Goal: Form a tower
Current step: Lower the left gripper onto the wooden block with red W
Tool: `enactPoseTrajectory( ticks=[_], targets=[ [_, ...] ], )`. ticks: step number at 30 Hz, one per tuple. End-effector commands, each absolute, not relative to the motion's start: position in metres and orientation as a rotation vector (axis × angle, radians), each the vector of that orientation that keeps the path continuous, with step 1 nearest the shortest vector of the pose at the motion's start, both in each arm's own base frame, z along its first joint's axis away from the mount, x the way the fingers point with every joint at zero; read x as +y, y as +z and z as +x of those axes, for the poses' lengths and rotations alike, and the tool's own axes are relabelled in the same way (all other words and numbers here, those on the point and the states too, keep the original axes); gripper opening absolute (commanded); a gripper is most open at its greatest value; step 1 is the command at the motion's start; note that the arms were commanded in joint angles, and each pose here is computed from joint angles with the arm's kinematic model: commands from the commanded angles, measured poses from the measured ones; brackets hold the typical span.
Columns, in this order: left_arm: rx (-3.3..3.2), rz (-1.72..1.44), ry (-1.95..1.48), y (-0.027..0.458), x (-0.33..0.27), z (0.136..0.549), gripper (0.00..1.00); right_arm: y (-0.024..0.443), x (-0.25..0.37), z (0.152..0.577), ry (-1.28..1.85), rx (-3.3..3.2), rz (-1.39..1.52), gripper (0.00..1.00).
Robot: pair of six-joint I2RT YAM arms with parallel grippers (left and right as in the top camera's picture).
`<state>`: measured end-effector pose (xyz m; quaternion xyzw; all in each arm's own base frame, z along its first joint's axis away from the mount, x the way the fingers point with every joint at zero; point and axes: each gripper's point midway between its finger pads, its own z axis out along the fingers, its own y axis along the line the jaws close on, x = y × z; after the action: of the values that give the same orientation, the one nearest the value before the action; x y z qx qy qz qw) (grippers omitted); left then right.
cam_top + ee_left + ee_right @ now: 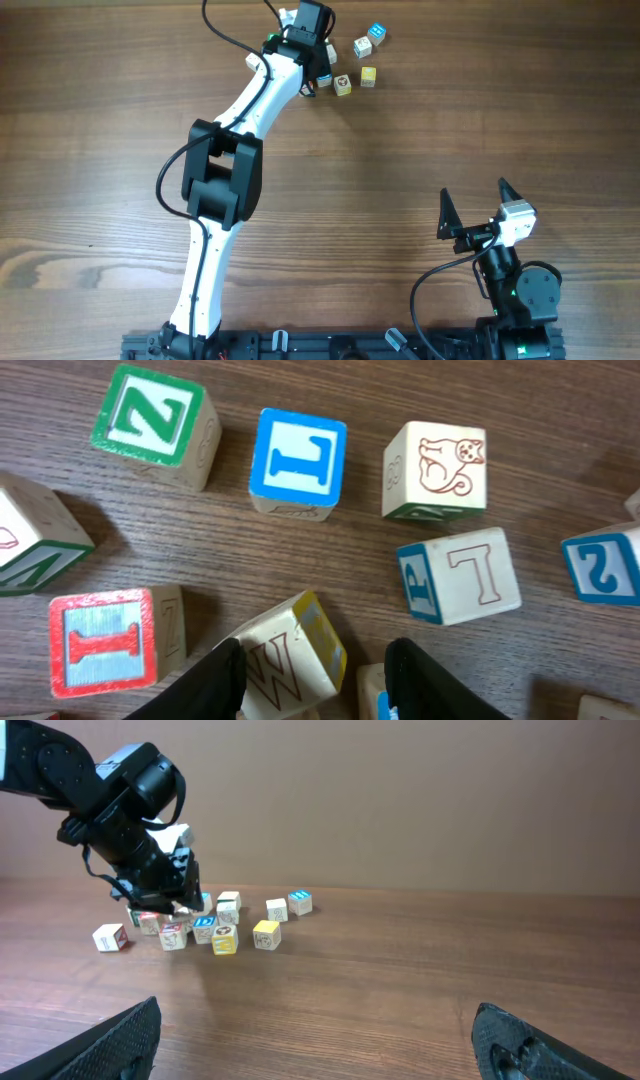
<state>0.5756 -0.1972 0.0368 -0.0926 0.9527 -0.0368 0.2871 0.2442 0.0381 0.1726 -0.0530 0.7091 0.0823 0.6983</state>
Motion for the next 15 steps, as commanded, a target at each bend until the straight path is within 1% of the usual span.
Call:
enactPoseTrajectory(
  ticks=[1,7,10,13,15],
  targets=[
    [2.594,-0.257,-0.08,0.019,-0.193,0.569,0.48,0.174,0.034,0.245,0.175,1.574,-0.089,1.0],
    [2.631,-0.255,-0.055,0.014,-0.19,0.561,0.49,0.174,0.034,0.245,0.175,1.574,-0.09,1.0],
    [2.618,-0.255,-0.063,0.016,-0.191,0.564,0.58,0.174,0.034,0.245,0.175,1.574,-0.09,1.0],
    [2.598,-0.256,-0.074,0.019,-0.19,0.569,0.58,0.174,0.034,0.245,0.175,1.574,-0.09,1.0],
    [2.582,-0.26,-0.083,0.021,-0.19,0.572,0.61,0.174,0.034,0.245,0.175,1.574,-0.09,1.0]
  ],
)
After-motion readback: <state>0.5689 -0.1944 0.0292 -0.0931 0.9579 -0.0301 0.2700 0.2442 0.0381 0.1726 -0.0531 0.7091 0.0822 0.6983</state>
